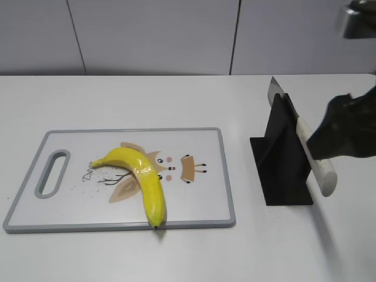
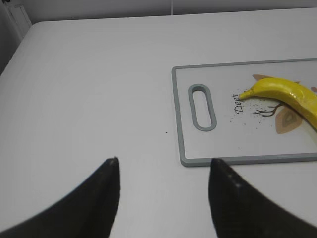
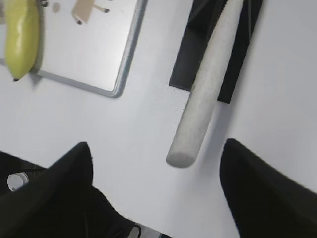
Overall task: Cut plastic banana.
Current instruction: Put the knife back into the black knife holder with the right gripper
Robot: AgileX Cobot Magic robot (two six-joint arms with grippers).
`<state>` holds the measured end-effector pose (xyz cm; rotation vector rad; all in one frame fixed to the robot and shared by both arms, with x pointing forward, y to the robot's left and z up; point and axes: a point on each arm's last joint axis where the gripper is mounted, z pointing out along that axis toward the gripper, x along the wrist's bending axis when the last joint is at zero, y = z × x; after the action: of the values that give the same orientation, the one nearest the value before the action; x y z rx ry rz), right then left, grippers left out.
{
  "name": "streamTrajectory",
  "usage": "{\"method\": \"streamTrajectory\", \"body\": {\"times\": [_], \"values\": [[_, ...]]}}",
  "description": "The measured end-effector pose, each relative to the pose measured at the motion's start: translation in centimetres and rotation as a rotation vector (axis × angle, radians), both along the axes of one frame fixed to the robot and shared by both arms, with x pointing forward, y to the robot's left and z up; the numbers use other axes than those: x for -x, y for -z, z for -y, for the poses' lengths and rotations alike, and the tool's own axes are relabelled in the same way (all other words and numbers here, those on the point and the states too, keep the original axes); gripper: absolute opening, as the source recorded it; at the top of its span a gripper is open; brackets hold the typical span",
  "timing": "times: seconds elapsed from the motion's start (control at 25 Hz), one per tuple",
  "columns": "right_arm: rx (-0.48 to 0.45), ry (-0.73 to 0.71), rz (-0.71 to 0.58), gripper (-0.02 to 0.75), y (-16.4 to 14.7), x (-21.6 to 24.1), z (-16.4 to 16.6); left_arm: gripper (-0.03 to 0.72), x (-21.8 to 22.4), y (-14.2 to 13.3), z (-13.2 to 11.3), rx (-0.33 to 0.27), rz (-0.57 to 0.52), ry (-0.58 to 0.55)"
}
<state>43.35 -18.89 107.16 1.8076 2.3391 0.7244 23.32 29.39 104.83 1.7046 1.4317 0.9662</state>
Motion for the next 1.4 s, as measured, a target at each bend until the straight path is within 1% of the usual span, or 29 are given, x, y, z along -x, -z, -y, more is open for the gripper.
{"method": "streamTrajectory", "body": {"times": [0.2, 0.32, 0.4, 0.52, 0.68, 0.76, 1.0, 1.28, 1.4], "values": [[-0.027, -0.097, 0.17, 0.62, -4.2, 4.7, 2.3, 0.552, 0.0, 0.0, 0.0, 0.0, 0.0, 0.0], [-0.023, -0.143, 0.262, 0.608, -4.7, 7.5, 3.8, 0.552, 0.0, 0.0, 0.0, 0.0, 0.0, 0.001], [-0.018, -0.166, 0.303, 0.597, -4.2, 9.2, 4.7, 0.552, 0.0, 0.0, 0.0, 0.002, 0.0, 0.017], [-0.008, -0.18, 0.34, 0.591, -2.6, 11.6, 6.0, 0.552, 0.0, 0.0, 0.0, 0.003, 0.0, 0.056], [0.001, -0.181, 0.36, 0.589, 0.5, 14.2, 7.4, 0.552, 0.1, 0.0, 0.0, 0.003, 0.0, 0.09], [0.005, -0.186, 0.347, 0.589, 2.1, 15.2, 7.9, 0.552, 0.1, 0.0, 0.0, 0.003, -0.001, 0.092], [-0.051, -0.178, 0.469, 0.587, 2.0, 17.4, 8.9, 0.551, 0.1, 0.0, 0.0, 0.003, 0.0, 0.095], [-0.149, -0.171, 0.636, 0.58, 1.8, 20.2, 10.0, 0.551, 0.1, 0.0, 0.0, 0.004, 0.0, 0.095], [-0.17, -0.171, 0.656, 0.579, 1.8, 20.6, 10.1, 0.551, 0.1, 0.0, 0.0, 0.005, 0.0, 0.096]]}}
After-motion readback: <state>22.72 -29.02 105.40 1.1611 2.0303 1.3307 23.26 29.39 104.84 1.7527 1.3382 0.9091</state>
